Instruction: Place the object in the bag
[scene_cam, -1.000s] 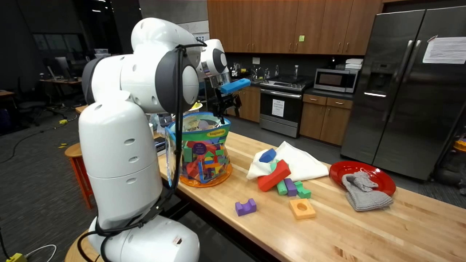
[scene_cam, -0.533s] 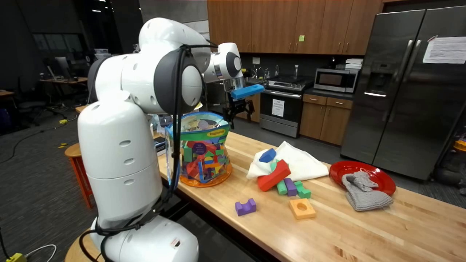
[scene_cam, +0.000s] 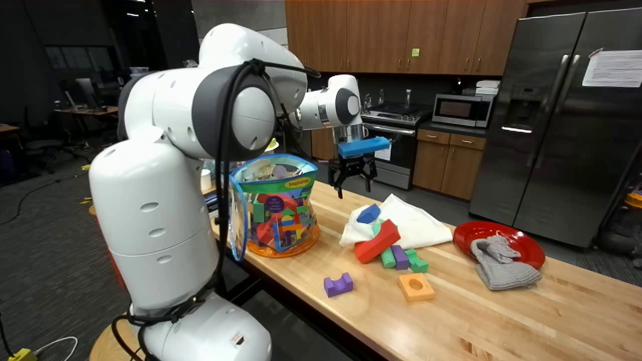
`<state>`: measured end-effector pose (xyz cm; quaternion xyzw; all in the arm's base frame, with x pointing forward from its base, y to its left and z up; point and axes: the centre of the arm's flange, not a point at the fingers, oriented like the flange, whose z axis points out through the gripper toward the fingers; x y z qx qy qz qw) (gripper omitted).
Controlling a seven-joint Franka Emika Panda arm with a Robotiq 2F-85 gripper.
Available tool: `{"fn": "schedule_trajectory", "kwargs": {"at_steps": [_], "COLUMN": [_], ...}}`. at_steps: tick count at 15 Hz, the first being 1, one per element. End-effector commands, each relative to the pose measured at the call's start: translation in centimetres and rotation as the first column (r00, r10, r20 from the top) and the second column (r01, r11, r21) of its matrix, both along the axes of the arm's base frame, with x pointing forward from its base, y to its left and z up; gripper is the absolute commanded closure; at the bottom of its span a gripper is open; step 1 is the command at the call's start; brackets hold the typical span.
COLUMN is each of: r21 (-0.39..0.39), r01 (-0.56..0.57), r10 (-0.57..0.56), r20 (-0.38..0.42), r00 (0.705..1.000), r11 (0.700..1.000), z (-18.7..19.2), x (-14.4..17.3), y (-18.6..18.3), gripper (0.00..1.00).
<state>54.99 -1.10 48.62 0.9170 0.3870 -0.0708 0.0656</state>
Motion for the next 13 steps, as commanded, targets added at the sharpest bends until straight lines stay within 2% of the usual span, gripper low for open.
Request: {"fn": "schedule_trajectory", "kwargs": {"at_steps": [1, 5, 6, 8, 13], "r21": [0.000, -0.024, -0.008, -0.007, -0.010], "r01": [0.123, 0.254, 0.208, 0.221, 0.200], "r10": [-0.123, -0.252, -0.208, -0.220, -0.200], "r20": [0.050, 0.079, 0.037, 0.033, 0.032], "r00": [0.991, 0.965, 0.977, 0.975, 0.979], "r11": [0.992, 0.967, 0.978, 0.975, 0.980], "z": [-0.9, -2.8, -2.3, -2.7, -2.8], "x": [-4.8, -9.5, -5.6, -6.4, -5.8], "y": [-4.8, -9.7, -8.3, -9.0, -7.9], "gripper": [0.00, 0.00, 0.00, 0.00, 0.00]}}
